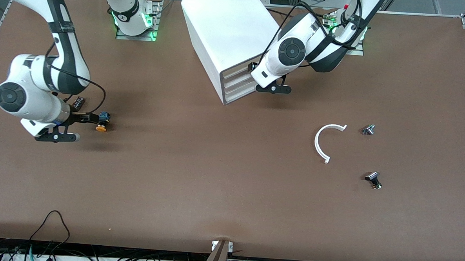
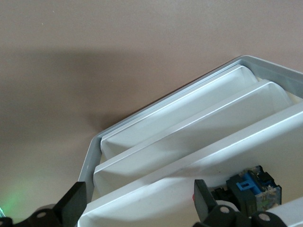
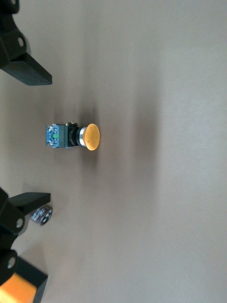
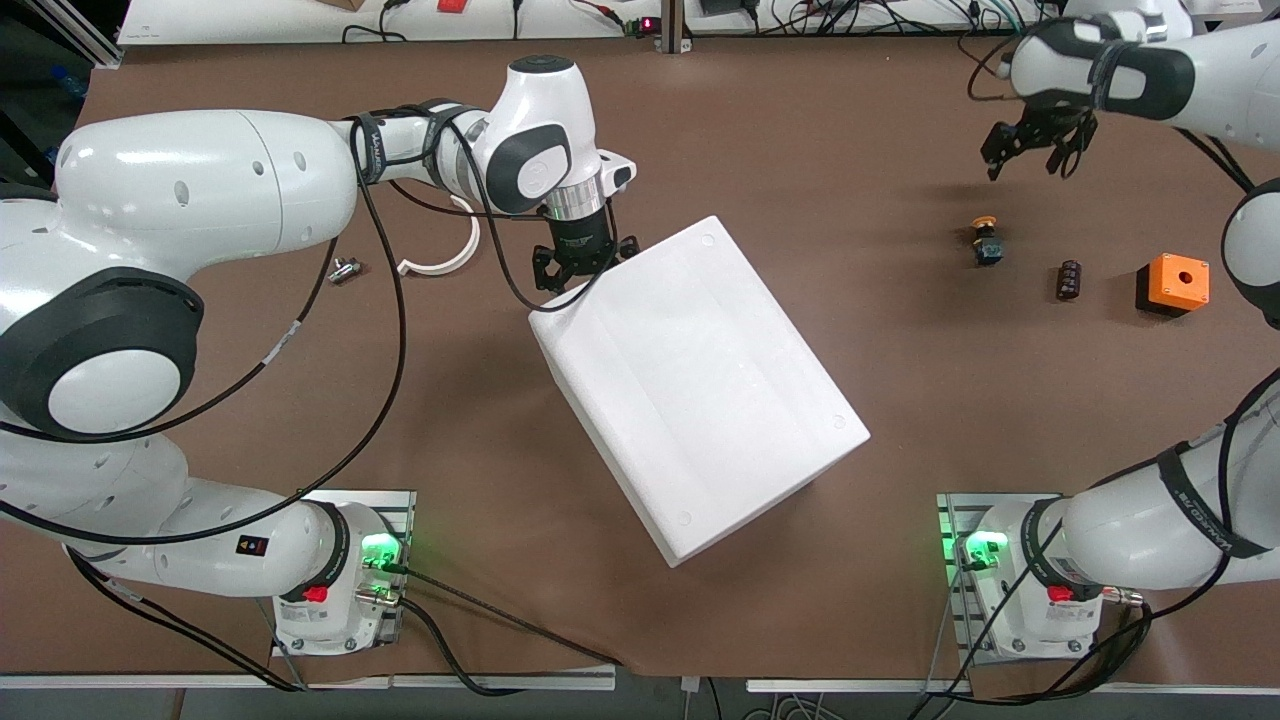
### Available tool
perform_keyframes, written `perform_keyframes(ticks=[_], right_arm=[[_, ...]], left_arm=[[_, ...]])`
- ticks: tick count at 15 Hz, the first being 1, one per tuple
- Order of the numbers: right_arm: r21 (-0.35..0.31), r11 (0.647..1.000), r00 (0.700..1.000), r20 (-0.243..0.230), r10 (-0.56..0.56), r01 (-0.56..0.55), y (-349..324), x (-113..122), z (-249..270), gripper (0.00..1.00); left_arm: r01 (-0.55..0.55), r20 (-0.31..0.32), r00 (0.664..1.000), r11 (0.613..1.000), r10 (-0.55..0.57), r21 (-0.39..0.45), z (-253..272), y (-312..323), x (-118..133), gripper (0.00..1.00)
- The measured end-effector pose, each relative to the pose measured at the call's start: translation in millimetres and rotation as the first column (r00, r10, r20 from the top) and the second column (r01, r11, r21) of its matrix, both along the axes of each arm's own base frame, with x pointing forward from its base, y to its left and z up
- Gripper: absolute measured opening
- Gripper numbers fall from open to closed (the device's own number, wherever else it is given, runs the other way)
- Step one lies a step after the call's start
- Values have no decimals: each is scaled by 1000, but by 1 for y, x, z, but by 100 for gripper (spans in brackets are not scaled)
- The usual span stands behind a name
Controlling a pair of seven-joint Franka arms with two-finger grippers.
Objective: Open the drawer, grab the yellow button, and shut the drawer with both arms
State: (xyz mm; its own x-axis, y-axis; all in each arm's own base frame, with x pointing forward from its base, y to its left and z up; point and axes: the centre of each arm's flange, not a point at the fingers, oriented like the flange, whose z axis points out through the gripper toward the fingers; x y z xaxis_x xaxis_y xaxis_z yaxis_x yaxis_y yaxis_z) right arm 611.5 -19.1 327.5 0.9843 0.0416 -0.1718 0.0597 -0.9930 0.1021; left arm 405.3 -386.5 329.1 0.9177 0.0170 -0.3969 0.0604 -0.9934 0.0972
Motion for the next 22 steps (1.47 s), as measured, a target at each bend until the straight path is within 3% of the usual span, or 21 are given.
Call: perform_keyframes(ticks=[2, 4, 6, 8, 10, 12, 14, 16, 19, 22], right_arm=[[-2, 1000, 1000, 4, 2, -2, 4, 11, 27, 100], [-3, 1000, 1000, 9, 21, -21, 19, 19, 51, 100], [-6, 999, 999, 3, 46, -46, 46, 23, 75, 100], [-14, 1000, 1000, 11, 2, -2, 69, 26, 104, 100], [14, 999, 999, 26, -47, 47, 82, 29, 132, 100], [33, 997, 995, 66, -73, 71, 85, 34, 160, 100], [38, 995, 987, 127, -100, 96, 70, 41, 190, 100], [46, 989, 976, 157, -148, 143, 41, 43, 213, 100], [88, 970, 959, 155, -237, 226, -8, 32, 237, 100], [108, 950, 943, 130, -306, 294, -52, 12, 258, 100]], left_arm=[[-28, 17, 999, 1000, 28, -9, 1, 8, 10, 100], [-130, 85, 987, 991, 133, -44, 8, 40, 49, 100], [-262, 174, 946, 961, 274, -90, 29, 97, 102, 100], [-352, 269, 886, 925, 379, -144, 56, 150, 145, 100], [-325, 367, 859, 934, 358, -149, 81, 189, 168, 100], [-236, 410, 874, 965, 260, -111, 110, 221, 179, 100], [-165, 405, 896, 983, 181, -75, 150, 258, 184, 100], [-80, 423, 903, 997, 80, -17, 193, 297, 182, 100], [-5, 435, 900, 997, -30, 81, 243, 327, 159, 100], [-7, 410, 911, 994, -40, 111, 262, 339, 140, 100]])
